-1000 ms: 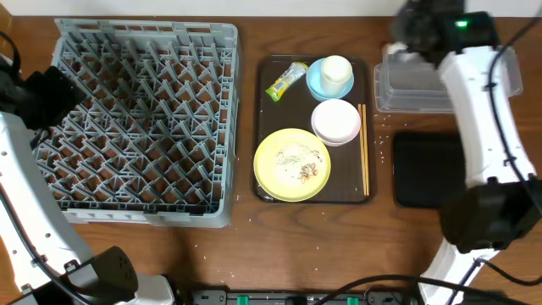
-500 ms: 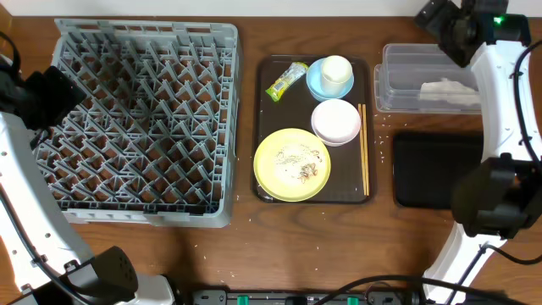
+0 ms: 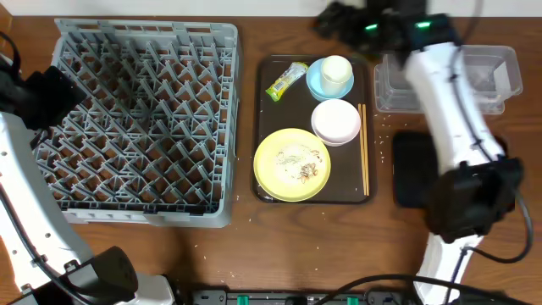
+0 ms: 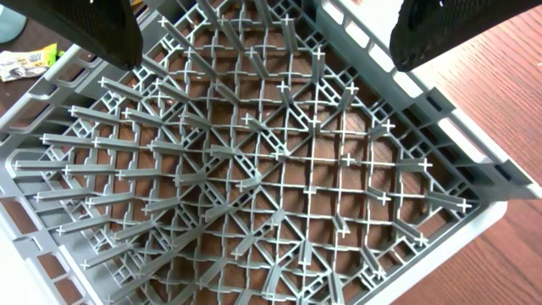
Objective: Sort waste into correct bins and load items into the dishwasher
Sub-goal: 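Lower the right gripper onto the yellow snack wrapper and grasp it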
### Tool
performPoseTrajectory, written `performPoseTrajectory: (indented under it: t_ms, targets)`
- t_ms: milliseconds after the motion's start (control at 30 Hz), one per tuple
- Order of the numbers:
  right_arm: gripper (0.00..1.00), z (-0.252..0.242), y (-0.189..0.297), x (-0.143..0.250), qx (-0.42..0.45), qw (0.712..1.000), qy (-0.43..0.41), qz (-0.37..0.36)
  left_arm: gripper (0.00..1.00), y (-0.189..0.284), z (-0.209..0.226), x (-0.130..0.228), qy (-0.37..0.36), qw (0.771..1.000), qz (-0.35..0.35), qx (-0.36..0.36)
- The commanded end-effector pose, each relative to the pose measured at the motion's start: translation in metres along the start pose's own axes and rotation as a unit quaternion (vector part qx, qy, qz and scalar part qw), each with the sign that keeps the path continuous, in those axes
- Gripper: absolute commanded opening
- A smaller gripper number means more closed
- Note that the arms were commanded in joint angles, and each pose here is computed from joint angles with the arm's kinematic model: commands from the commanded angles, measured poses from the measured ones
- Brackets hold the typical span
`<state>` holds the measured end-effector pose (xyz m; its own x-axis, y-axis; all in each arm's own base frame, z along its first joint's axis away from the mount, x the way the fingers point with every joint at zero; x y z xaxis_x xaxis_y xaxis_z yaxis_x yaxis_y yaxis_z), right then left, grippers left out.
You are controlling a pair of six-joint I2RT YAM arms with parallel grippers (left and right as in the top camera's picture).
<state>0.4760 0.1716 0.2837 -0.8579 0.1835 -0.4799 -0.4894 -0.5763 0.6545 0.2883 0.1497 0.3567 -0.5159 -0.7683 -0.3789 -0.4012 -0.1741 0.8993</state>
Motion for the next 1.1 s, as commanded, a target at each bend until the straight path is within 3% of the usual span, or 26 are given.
performPoseTrajectory:
  t_ms: [0,233,600,833,1067]
  targets:
    - [0.99,0.026,-0.019,0.018,0.099,0.994,0.033,-0.027,0.94,0.003,0.001,-0.002,0.008,1.000,-0.007,-0.003]
    - [0.91,0.045,-0.080,0.061,0.169,0.985,0.014,-0.024,0.95,0.003,0.001,-0.002,0.008,1.000,-0.007,-0.003]
    - [0.84,0.001,-0.173,0.101,0.186,0.977,-0.097,0.016,0.94,0.003,0.001,-0.002,0.008,1.000,-0.007,-0.003]
    - [0.79,-0.022,-0.199,0.116,0.214,0.967,-0.134,0.020,0.94,0.003,0.001,-0.002,0.008,1.000,-0.007,-0.003]
    - [0.80,-0.032,-0.208,0.118,0.231,0.964,-0.129,0.005,0.94,0.003,0.001,-0.002,0.008,1.000,-0.007,-0.003]
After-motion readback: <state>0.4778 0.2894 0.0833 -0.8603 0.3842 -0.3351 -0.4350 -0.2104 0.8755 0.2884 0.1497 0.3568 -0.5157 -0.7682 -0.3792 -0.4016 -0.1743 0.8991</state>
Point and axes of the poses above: each gripper's point midway between its finger pads, its own y axis back along the fingers, its own z axis along the line the jaws close on, x = y × z, the point moved 7 cm from there along y, back along the fingers, and after that the axes turned 5 degrees about y, right-handed, at the moved point
